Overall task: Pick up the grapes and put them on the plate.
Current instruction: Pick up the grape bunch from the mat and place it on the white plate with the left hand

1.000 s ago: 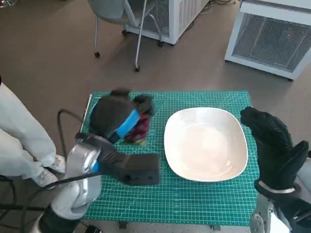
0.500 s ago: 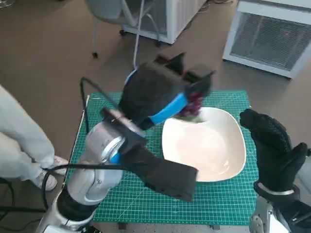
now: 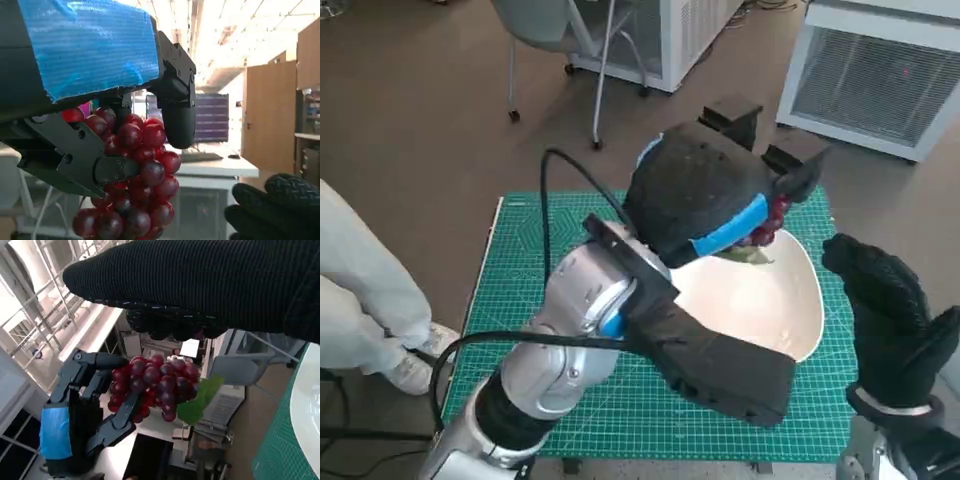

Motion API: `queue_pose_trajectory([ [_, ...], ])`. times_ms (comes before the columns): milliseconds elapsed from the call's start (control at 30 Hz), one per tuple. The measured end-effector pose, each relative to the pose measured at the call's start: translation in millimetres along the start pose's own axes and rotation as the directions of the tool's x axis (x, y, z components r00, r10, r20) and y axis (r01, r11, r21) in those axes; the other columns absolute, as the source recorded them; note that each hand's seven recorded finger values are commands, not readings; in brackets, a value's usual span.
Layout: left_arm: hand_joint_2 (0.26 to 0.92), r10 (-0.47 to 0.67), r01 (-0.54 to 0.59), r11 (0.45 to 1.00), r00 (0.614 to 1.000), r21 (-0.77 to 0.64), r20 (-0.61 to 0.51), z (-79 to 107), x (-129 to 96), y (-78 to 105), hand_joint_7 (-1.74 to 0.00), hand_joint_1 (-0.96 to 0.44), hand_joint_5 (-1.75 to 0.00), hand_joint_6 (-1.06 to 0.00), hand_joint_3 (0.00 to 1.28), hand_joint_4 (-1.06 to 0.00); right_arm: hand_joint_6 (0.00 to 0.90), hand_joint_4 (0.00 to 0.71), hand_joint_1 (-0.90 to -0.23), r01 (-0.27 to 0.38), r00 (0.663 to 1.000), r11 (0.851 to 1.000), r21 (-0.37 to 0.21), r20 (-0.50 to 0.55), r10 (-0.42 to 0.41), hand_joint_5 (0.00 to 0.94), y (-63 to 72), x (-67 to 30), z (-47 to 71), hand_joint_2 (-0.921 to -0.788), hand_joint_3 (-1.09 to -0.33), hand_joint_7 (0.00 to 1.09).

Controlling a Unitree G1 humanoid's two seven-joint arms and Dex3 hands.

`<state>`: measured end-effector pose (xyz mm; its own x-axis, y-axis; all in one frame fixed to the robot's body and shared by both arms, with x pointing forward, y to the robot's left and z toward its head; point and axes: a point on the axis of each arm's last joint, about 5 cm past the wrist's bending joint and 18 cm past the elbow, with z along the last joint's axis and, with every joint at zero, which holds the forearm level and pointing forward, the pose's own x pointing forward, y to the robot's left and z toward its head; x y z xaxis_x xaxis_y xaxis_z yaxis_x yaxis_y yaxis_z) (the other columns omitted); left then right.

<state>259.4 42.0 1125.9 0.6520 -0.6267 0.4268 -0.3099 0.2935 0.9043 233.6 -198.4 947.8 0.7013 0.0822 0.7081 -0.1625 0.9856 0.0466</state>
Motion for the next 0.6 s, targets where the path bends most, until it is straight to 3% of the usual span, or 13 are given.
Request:
queue_pose_trajectory([
  [367,0.861,-0.022,0.022,1.0,0.999,-0.013,0.031,0.0,0.4,-1.8,-1.62,0.0,-1.66,-0.24,0.55,-0.23,0.278,0.65,-0.463,0.03,1.0,1.0,-0.007,0.008,-0.03,0.002,1.0,-2.7,2.9,-0.921,-0.555,0.75],
  [433,0.821,-0.03,0.03,0.999,0.999,-0.02,0.034,-0.5,1.0,-3.2,-1.42,0.08,-1.68,-0.25,0.62,-0.25,0.278,0.65,-0.459,0.034,0.999,0.999,-0.009,0.006,-0.034,0.002,1.1,-3.5,3.0,-0.921,-0.557,0.75],
  [533,0.708,-0.042,0.043,0.999,0.999,-0.028,0.029,-1.6,1.7,-5.5,-0.81,0.26,-1.72,-0.39,0.79,-0.32,0.278,0.65,-0.455,0.035,0.999,0.999,-0.015,0.002,-0.035,0.002,1.4,-4.2,3.0,-0.921,-0.558,0.76],
  [600,0.666,-0.052,0.053,0.998,0.998,-0.034,0.025,-2.0,2.1,-6.7,-0.55,0.33,-1.73,-0.48,0.85,-0.35,0.277,0.65,-0.451,0.036,0.999,0.999,-0.02,0.0,-0.036,0.002,1.5,-4.6,3.2,-0.921,-0.559,0.76],
])
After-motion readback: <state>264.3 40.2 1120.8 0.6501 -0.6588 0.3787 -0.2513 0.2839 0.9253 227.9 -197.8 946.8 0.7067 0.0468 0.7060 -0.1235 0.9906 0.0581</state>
